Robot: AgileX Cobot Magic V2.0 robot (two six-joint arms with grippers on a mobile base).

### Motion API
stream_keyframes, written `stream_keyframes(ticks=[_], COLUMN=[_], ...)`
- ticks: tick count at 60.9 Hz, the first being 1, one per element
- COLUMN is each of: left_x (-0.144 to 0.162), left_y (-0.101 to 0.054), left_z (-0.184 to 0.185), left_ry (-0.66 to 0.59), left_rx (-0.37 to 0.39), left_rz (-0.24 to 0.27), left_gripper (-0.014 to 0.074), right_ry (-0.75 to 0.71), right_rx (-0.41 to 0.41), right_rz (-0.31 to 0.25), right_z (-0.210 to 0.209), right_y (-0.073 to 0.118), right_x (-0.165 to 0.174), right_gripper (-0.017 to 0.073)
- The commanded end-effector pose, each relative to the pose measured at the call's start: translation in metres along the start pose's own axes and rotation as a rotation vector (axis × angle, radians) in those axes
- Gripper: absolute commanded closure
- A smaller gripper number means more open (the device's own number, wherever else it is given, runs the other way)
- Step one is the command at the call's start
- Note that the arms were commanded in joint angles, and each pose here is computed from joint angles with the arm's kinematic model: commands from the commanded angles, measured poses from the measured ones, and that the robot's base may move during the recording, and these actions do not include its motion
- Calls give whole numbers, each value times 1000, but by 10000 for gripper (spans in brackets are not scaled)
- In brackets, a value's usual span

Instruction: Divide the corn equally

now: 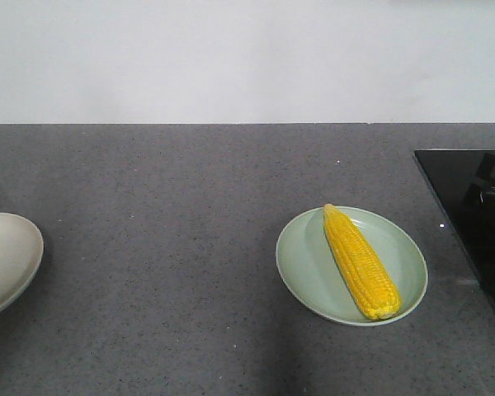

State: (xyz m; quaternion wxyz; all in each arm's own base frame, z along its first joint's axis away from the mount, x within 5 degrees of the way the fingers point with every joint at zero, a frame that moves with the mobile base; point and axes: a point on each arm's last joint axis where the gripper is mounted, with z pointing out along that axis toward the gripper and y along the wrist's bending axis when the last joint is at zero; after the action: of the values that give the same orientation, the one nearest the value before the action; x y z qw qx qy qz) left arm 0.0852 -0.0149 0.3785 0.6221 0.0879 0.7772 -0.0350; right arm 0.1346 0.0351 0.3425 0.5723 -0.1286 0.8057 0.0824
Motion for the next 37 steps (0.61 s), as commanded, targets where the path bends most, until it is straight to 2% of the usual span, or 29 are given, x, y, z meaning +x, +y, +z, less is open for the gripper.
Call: stream_keyframes(ticks=[1, 19, 23, 29, 37], left_x=[-12, -13, -12, -3, 27], left_y=[2, 2, 3, 4, 5], left_z=[-2, -2, -3, -3, -1], left_ry=[-86, -95, -107, -149, -186], left_rx=[-16, -20, -39, -59, -103], left_rz=[-10, -10, 11, 12, 37], left_gripper=[601, 601, 601, 601, 601], right_ry=[-98, -98, -98, -98, -98], right_rx=[24, 24, 24, 24, 24], right_rz=[-2, -2, -2, -2, -2], right_z=[-5, -5, -5, -5, -5], right_y=[-2, -2, -2, -2, -2], right_x=[-15, -15, -15, -15, -15], right_gripper=[569, 569, 569, 569, 569])
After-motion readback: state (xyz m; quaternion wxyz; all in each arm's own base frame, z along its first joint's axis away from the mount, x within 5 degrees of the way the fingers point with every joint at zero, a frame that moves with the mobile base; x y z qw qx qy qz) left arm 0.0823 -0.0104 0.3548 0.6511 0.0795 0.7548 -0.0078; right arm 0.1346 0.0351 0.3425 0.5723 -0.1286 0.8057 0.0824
